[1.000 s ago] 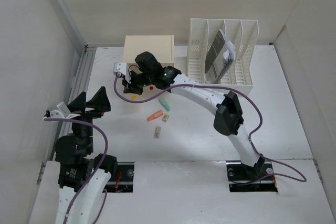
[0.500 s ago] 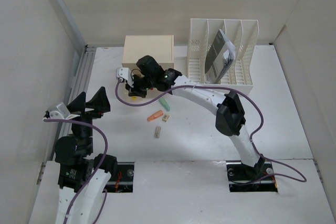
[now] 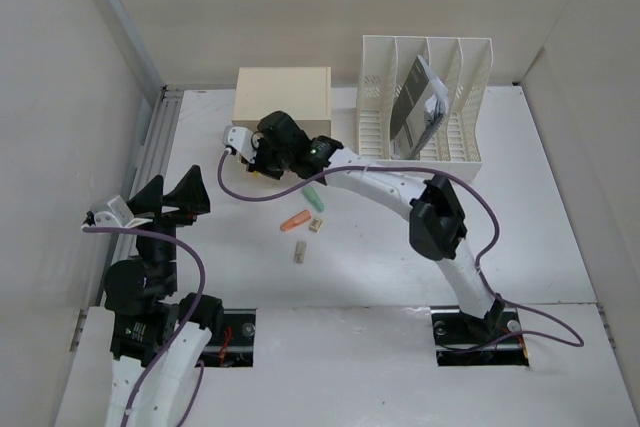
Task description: Organize the desk
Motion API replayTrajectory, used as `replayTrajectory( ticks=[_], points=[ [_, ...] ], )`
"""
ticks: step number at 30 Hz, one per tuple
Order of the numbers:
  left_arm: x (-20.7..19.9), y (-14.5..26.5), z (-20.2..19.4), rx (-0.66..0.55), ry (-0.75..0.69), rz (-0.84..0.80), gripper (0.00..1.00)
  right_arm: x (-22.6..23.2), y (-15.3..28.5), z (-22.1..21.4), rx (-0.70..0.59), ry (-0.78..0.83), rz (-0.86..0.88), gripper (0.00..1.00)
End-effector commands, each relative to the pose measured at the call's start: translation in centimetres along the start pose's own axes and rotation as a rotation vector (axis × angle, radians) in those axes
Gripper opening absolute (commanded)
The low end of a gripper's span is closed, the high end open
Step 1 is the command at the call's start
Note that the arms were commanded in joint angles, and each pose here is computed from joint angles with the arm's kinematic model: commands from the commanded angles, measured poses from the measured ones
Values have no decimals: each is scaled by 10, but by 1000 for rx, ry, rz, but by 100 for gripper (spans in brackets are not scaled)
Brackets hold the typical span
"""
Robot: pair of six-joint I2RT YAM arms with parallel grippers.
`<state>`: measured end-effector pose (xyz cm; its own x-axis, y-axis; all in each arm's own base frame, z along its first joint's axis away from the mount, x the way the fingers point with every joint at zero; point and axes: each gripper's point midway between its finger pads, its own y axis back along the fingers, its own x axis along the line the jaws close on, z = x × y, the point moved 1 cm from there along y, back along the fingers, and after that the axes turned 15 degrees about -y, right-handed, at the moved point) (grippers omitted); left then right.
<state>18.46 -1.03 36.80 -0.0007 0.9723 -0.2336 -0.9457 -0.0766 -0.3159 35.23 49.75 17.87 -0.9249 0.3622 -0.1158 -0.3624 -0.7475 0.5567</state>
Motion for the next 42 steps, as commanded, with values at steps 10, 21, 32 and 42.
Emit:
replayTrajectory(
  ticks=[10, 21, 32, 42],
  points=[
    [-1, 1, 7, -36, -3, -9, 90, -54, -19, -3, -41, 34, -309, 0],
    [0, -1, 5, -29, -8, 0, 90, -84, -20, -13, -48, 25, -484, 0],
    [0, -1, 5, -29, -8, 0, 90, -58, -12, -2, -88, 43, -318, 0],
    [-14, -3, -6, 11, 156, -48, 90, -32, 100, 27, -113, 91, -228, 74]
  ],
)
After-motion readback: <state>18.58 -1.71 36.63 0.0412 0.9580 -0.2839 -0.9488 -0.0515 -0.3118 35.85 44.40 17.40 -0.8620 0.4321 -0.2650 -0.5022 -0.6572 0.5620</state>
